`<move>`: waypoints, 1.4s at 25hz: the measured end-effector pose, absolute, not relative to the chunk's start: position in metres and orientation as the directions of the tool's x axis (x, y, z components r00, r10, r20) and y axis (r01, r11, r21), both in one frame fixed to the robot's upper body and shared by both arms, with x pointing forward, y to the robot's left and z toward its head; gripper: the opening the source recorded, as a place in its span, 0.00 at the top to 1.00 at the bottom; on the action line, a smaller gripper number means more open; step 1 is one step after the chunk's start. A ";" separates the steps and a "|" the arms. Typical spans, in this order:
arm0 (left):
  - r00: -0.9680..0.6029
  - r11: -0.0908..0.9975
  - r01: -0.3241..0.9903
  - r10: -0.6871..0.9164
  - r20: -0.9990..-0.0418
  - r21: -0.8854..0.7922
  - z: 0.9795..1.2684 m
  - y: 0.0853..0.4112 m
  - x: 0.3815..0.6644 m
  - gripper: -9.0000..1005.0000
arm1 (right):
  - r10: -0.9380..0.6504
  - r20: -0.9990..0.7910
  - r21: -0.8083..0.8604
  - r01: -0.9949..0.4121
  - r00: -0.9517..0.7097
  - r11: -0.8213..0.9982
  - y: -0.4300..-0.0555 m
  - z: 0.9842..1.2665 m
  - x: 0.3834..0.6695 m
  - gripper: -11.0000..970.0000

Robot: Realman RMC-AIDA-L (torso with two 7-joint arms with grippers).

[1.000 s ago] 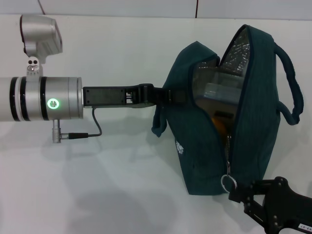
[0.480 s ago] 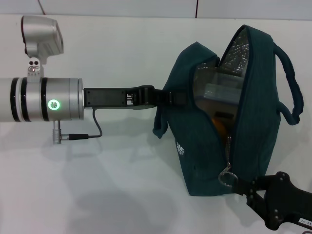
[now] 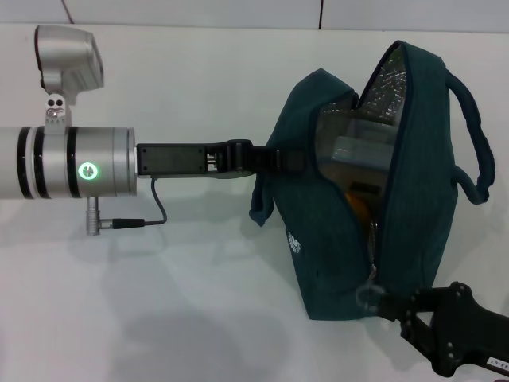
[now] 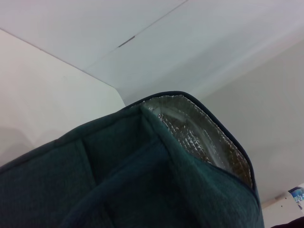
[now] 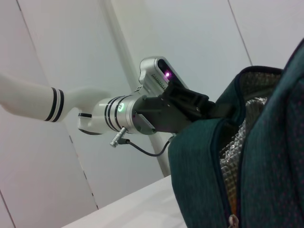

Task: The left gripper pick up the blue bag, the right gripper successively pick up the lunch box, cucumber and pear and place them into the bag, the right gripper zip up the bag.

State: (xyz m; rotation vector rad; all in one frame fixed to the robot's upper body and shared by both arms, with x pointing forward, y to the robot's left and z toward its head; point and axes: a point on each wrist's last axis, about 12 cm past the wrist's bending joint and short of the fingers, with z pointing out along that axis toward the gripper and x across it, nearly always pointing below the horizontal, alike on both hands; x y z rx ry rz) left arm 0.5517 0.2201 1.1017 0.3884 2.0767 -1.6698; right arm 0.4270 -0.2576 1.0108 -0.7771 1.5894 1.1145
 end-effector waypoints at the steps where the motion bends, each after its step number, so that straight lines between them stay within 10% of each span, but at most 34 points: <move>1: -0.861 0.229 0.481 -0.057 -0.505 -0.846 1.102 0.220 0.552 0.81 | 0.042 -0.954 0.291 -0.883 -0.297 0.368 -0.258 1.011 0.427 0.97; 35: -0.860 0.228 0.483 -0.054 -0.507 -0.845 1.102 0.220 0.551 0.80 | 0.014 -0.952 0.294 -0.897 -0.307 0.330 -0.251 1.013 0.435 0.98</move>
